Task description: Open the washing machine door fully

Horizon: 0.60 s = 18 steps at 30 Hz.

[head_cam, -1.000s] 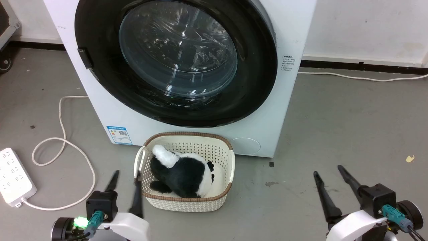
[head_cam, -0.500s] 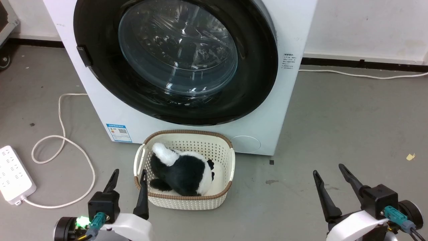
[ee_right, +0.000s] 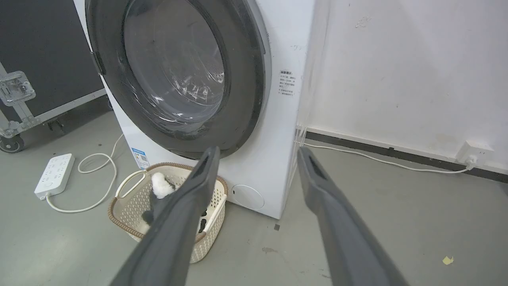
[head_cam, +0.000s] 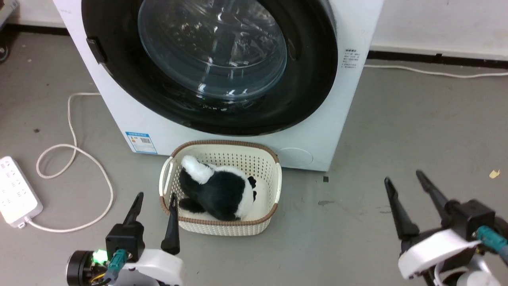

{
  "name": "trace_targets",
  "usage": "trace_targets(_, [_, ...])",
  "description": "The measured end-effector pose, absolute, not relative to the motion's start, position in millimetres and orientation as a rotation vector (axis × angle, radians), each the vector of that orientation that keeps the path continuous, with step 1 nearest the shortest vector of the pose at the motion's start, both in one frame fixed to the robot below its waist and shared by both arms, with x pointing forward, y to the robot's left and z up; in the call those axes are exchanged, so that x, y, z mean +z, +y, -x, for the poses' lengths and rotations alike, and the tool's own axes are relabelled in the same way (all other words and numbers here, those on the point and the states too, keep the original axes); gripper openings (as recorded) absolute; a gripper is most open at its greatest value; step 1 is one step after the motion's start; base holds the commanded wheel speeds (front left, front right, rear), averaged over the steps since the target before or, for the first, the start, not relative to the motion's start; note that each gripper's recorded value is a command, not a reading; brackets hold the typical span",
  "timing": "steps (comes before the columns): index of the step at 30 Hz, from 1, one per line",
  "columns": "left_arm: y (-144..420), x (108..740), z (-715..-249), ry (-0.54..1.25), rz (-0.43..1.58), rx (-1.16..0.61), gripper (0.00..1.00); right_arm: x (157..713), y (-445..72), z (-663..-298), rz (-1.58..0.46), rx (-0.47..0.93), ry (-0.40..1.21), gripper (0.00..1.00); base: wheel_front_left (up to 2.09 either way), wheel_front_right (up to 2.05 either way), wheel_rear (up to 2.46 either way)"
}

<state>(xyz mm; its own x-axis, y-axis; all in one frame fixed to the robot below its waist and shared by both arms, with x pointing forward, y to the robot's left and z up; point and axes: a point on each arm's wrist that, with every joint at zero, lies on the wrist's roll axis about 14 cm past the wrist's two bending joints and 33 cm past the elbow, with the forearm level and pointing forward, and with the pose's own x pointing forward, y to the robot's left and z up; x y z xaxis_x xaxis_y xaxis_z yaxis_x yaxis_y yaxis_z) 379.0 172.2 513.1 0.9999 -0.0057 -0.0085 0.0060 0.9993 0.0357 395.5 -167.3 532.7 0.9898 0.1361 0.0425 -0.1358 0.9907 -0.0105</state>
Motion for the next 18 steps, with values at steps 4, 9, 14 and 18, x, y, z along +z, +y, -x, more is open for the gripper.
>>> trace_targets(4, [172.5, 510.9, -382.3, 0.011, -0.028, 0.000, 1.00, 539.2, -168.4, -406.6, 0.006, 0.142, -0.063, 1.00, 0.00, 0.00, 0.00])
trace_targets(9, [173.2, 506.5, -385.6, 0.016, -0.028, 0.004, 1.00, 549.1, -169.7, -422.1, -0.020, 0.148, -0.092, 1.00, 0.00, 0.00, 0.00])
trace_targets(14, [173.7, 503.7, -394.4, 0.014, -0.023, 0.008, 1.00, 567.5, -168.3, -448.1, -0.034, 0.164, -0.147, 0.22, 0.00, 0.00, 0.00])
trace_targets(18, [174.5, 500.9, -397.8, 0.014, -0.024, 0.011, 1.00, 576.1, -166.5, -463.2, -0.061, 0.171, -0.172, 0.00, 0.00, 0.00, 0.00])
